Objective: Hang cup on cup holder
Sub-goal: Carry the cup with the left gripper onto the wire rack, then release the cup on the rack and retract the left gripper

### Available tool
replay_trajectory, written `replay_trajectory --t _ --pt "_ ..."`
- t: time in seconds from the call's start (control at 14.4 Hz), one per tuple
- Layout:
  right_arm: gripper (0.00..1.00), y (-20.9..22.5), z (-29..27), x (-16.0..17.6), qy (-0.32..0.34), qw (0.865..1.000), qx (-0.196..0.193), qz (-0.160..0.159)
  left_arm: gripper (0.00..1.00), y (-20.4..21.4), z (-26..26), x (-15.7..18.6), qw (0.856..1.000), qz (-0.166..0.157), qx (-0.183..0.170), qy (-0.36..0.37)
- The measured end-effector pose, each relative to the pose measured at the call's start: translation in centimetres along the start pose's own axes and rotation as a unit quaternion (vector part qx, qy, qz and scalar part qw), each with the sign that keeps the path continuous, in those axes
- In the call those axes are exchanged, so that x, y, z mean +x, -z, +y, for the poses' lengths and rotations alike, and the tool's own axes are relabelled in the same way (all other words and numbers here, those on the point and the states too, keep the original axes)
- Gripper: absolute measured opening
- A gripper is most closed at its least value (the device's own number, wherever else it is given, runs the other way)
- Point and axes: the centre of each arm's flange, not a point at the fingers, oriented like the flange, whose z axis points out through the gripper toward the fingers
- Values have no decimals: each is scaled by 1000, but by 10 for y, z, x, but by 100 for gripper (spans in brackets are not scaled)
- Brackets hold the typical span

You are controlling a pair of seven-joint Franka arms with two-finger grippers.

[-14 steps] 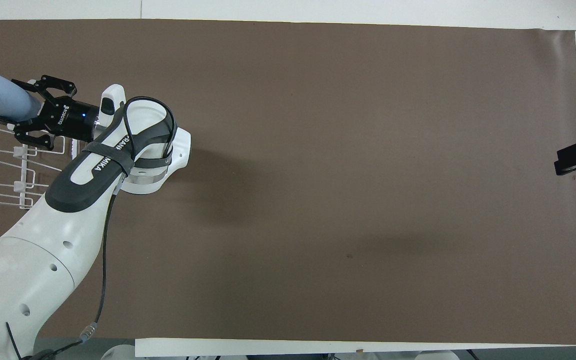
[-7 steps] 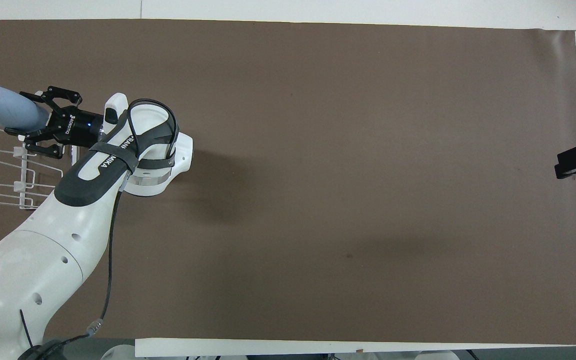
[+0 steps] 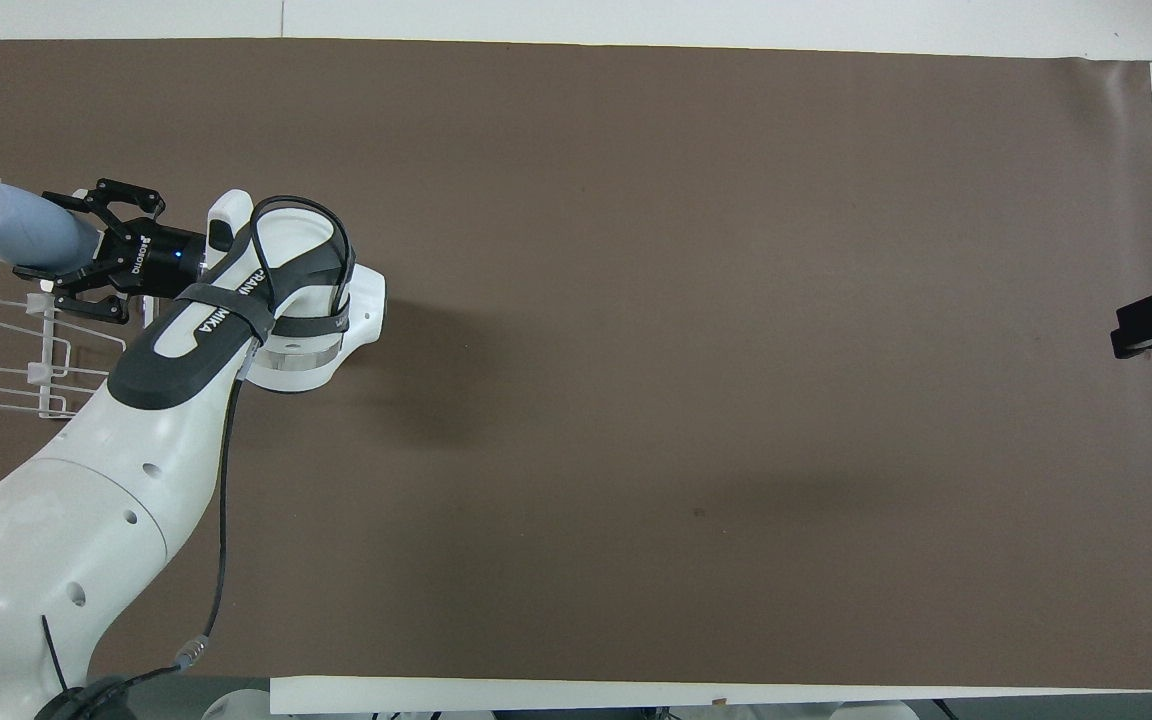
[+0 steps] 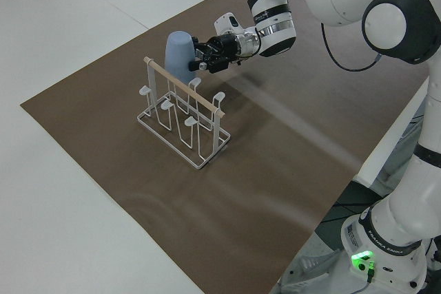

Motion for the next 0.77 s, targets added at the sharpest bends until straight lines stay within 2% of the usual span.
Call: replay_trajectory --t 0.28,0.42,0.63,0.77 --pt "100 -1 10 -4 -9 1000 5 -8 100 -1 3 6 1000 -8 8 8" --pt "100 -3 19 -6 -19 1000 12 -12 100 -1 10 20 999 -24 19 26" --pt "100 -4 27 -8 -26 999 19 -15 100 -2 26 65 995 -65 43 61" --pt "100 -4 21 -7 -20 1000 19 -14 100 -6 32 100 991 -119 42 51"
